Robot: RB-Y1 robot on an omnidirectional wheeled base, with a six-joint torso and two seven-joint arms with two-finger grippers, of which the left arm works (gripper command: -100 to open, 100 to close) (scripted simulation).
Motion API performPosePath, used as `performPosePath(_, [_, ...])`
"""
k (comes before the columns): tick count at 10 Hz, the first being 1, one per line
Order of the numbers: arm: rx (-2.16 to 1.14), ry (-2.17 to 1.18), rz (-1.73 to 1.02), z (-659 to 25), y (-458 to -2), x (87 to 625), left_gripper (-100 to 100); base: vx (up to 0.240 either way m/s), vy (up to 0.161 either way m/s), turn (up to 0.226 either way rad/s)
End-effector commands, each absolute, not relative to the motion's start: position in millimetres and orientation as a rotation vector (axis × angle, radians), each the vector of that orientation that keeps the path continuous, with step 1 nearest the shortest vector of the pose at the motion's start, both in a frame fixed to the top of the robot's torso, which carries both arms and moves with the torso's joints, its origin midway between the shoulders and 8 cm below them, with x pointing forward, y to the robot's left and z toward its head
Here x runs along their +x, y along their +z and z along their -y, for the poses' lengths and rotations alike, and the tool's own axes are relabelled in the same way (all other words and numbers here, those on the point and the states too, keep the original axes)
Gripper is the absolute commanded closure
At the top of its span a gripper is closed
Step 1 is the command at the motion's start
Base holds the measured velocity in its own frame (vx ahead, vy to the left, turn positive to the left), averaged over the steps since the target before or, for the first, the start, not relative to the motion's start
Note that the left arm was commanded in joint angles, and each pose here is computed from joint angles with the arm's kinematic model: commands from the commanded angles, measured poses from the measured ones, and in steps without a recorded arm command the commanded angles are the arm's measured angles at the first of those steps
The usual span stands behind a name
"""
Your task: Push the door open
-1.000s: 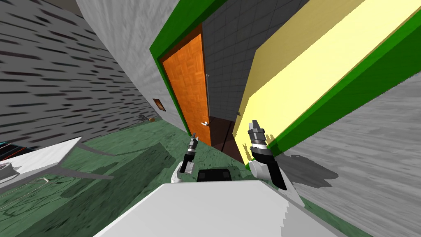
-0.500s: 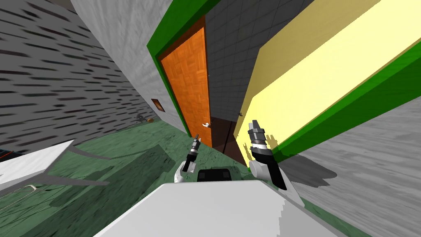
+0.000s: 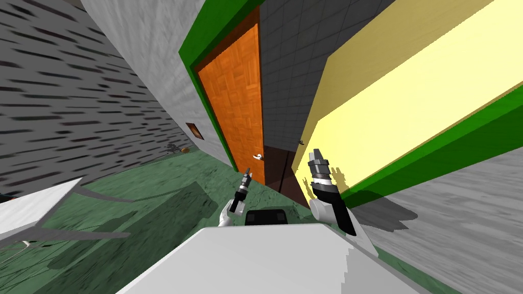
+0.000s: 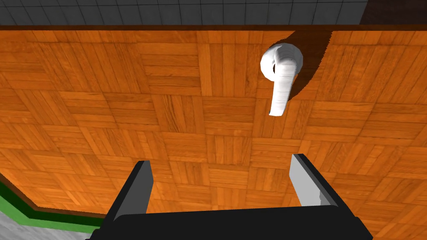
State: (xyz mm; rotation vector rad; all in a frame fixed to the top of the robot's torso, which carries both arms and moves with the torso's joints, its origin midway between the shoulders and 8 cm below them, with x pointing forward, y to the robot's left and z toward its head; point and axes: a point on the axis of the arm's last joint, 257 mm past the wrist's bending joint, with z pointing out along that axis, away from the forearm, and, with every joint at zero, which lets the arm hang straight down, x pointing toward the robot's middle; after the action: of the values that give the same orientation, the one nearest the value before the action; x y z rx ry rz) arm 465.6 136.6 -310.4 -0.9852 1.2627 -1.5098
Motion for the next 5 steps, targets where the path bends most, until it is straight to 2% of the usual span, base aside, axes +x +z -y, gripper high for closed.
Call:
performPosePath(1, [-0.982, -1.514, -1.29, -128.6, -318.7, 466.2, -100, 0.094, 0.083, -0.024])
performPosePath(5, [-0.975, -1.523, -1.354, -111.0, -338.7, 465.4, -100, 0.09, 0.071, -0.018])
